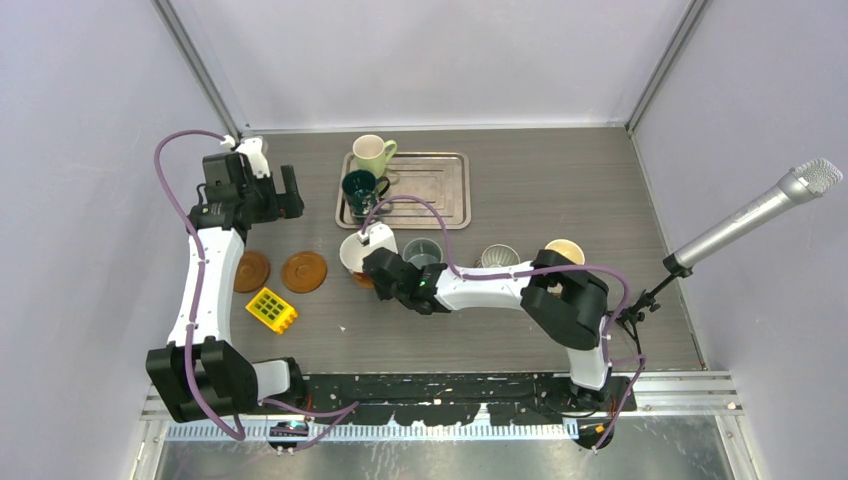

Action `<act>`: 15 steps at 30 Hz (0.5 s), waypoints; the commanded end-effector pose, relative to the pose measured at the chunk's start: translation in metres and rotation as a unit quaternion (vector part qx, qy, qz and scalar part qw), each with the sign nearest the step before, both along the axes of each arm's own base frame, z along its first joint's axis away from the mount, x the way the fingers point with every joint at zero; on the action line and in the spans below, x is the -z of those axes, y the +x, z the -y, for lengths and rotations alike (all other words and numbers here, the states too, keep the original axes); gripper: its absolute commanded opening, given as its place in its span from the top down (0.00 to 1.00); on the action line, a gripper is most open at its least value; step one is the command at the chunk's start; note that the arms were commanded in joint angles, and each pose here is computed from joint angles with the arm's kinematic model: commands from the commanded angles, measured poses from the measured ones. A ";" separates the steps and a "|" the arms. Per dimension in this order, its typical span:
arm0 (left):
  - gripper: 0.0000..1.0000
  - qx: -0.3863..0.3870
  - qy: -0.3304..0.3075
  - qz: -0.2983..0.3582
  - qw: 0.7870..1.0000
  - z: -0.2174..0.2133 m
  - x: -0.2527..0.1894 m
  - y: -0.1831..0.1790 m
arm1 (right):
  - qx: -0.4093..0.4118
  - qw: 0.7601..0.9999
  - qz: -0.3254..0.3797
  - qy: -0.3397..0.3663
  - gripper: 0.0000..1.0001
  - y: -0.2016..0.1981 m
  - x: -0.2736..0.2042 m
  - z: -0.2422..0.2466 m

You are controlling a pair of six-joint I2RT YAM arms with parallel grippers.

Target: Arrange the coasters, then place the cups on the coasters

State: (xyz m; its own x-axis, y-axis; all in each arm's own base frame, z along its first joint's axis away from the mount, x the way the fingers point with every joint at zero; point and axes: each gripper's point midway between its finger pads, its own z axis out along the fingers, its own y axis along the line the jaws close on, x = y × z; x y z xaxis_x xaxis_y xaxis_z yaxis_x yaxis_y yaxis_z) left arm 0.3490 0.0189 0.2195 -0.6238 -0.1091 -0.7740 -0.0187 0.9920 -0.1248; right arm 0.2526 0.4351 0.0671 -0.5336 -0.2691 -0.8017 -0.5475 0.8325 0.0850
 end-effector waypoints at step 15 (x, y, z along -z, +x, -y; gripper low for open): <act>0.00 0.005 0.005 0.025 1.000 -0.002 -0.009 0.005 | -0.009 0.998 -0.002 0.064 1.00 -0.012 -0.029 -0.039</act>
State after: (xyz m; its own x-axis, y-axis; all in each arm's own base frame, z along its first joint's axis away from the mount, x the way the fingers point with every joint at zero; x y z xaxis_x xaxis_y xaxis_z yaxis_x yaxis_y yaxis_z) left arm 0.3486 0.0189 0.2183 -0.6258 -0.1093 -0.7723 -0.0189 0.9920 -0.1251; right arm 0.2434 0.4462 0.0676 -0.5413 -0.2654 -0.7978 -0.5559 0.8248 0.1028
